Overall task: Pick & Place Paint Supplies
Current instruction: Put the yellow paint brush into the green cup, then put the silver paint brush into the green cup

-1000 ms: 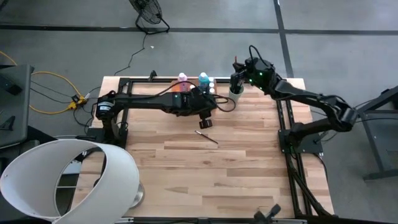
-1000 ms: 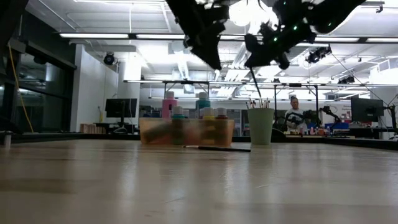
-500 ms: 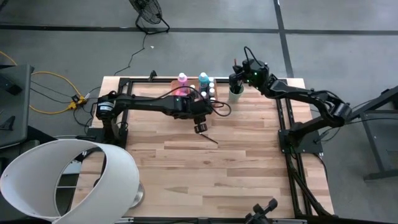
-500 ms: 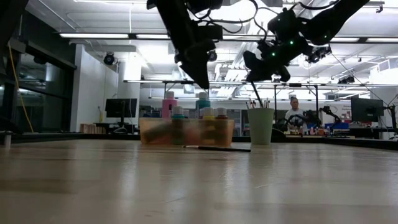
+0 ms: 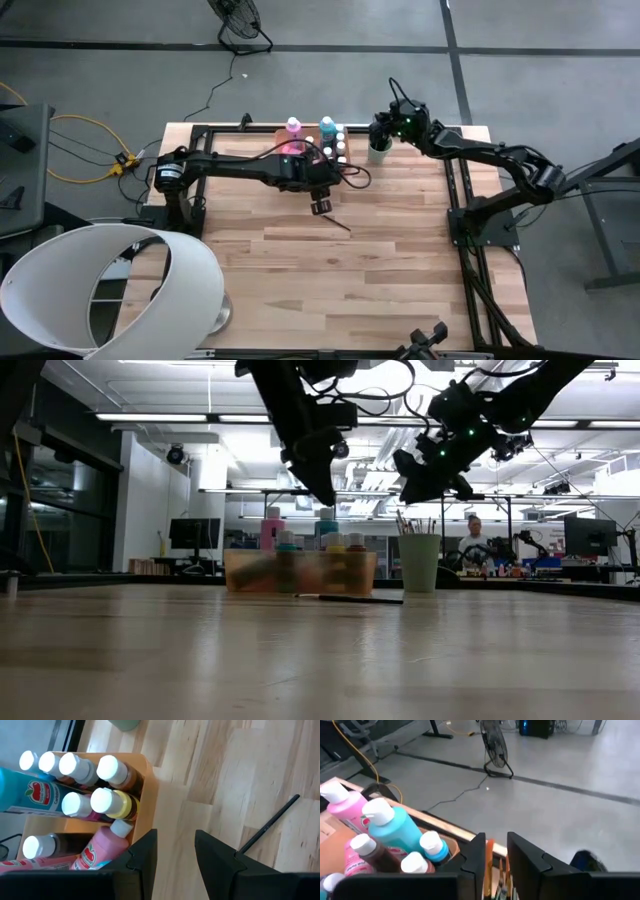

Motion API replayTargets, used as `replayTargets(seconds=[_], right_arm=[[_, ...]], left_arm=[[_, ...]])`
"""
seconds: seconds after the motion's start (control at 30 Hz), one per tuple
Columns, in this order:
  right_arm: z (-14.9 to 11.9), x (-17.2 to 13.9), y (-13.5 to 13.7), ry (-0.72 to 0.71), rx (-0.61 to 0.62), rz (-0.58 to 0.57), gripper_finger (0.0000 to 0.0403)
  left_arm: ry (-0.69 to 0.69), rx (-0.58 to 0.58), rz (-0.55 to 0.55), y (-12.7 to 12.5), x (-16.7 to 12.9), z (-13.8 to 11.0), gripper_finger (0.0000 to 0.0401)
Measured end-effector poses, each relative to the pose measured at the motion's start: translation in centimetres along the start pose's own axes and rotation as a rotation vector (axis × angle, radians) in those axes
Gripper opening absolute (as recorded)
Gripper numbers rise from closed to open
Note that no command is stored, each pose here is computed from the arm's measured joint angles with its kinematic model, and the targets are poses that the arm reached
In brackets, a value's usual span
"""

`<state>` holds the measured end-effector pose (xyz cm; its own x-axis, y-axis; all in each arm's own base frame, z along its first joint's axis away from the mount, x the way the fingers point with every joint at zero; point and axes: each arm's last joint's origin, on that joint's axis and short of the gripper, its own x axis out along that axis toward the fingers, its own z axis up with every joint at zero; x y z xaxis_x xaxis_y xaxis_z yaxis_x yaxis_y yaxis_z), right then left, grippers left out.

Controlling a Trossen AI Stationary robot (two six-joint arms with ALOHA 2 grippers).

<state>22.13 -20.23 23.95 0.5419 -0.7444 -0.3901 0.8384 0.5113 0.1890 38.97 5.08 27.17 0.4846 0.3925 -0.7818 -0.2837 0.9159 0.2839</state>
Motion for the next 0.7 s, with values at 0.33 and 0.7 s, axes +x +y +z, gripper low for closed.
replayTargets(seconds=[0.33, 0.7], right_arm=[[0.2, -2.6, -0.3, 0.115, 0.012, 0.04, 0.0152], [1.8, -7.5, -0.4, 0.123, 0.068, 0.19, 0.0175]], left_arm=[[0.058, 0.125, -0.066, -0.2, 0.0, -0.6, 0.0127], [0.076, 0.49, -0.286, -1.0, 1.8, -2.7, 0.0127]])
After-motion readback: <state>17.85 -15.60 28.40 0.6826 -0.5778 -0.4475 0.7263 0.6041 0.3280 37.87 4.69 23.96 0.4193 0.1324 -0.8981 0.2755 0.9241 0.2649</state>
